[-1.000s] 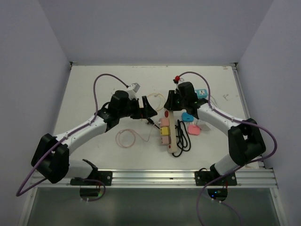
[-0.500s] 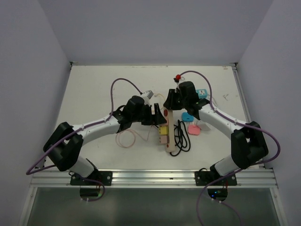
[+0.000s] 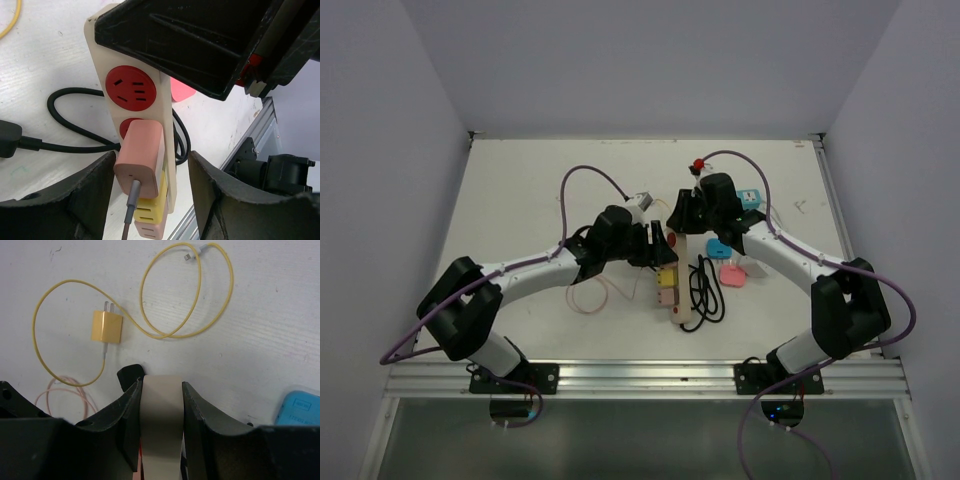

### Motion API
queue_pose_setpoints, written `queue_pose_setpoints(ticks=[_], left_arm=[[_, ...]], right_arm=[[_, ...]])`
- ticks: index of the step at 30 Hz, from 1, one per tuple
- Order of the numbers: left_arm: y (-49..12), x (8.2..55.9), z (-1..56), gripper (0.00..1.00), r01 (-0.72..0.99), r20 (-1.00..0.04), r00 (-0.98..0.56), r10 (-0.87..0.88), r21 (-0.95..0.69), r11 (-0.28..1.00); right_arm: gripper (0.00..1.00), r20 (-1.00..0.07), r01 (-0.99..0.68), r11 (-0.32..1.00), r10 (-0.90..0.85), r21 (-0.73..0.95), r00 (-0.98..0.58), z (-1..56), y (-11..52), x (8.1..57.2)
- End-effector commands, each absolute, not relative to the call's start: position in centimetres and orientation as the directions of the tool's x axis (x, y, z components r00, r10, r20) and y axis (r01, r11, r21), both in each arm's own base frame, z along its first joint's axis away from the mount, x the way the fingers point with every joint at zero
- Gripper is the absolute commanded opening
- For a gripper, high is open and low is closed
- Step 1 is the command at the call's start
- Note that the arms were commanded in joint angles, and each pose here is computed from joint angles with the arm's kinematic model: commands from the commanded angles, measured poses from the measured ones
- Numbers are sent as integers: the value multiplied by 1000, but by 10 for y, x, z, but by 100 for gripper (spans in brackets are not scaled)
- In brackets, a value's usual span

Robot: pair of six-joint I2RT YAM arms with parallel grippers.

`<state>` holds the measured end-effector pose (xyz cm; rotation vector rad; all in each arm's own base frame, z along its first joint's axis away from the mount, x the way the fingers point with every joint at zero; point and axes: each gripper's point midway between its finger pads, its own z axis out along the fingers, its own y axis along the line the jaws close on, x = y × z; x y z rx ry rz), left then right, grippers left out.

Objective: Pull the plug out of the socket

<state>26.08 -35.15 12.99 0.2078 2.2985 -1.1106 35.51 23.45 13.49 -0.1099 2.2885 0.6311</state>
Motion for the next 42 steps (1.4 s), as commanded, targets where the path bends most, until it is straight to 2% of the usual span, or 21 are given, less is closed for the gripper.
queue_pose_setpoints(ticks=[1,6,12,15,16,19,20,22,23,26,27,29,38,42], left_arm=[[-358,266,139,62,397,-587,-800,-128,-677,620],[-356,263,136,61,386,-578,-806,-128,-677,627],[-351,259,129,47,366,-564,-815,-137,-683,632],[-350,258,128,28,366,-562,-815,-139,-687,628],[-350,258,130,16,371,-567,-812,-141,-687,625],[-350,259,135,1,397,-594,-793,-138,-675,622],[-349,260,138,0,410,-607,-783,-136,-668,621],[-349,261,143,0,426,-623,-770,-139,-663,616],[-348,262,147,0,439,-636,-759,-140,-659,611],[-348,261,151,0,460,-654,-743,-139,-651,603],[-347,261,152,0,462,-657,-740,-141,-650,604],[-346,262,154,0,470,-667,-731,-142,-643,604],[-344,265,165,0,491,-697,-699,-160,-631,601],[-343,265,165,0,492,-698,-698,-159,-629,602]], right_arm=[[0,-726,-309,819,179,484,-664,174,248,357],[0,-728,-303,824,181,480,-661,173,247,358],[0,-728,-297,827,184,478,-660,172,246,358],[0,-726,-297,823,189,485,-661,173,247,358],[0,-724,-301,819,189,489,-663,173,248,358],[2,-712,-294,813,195,502,-674,172,249,356],[15,-705,-291,808,202,512,-679,172,250,354],[34,-695,-292,800,204,524,-689,170,252,352],[49,-684,-291,788,212,542,-698,171,254,349],[71,-662,-291,771,217,567,-717,169,257,343],[75,-656,-288,768,217,572,-723,167,257,341],[80,-644,-284,763,217,581,-734,165,258,337],[82,-575,-211,776,227,595,-786,138,253,325],[74,-557,-208,755,241,623,-795,133,256,322]])
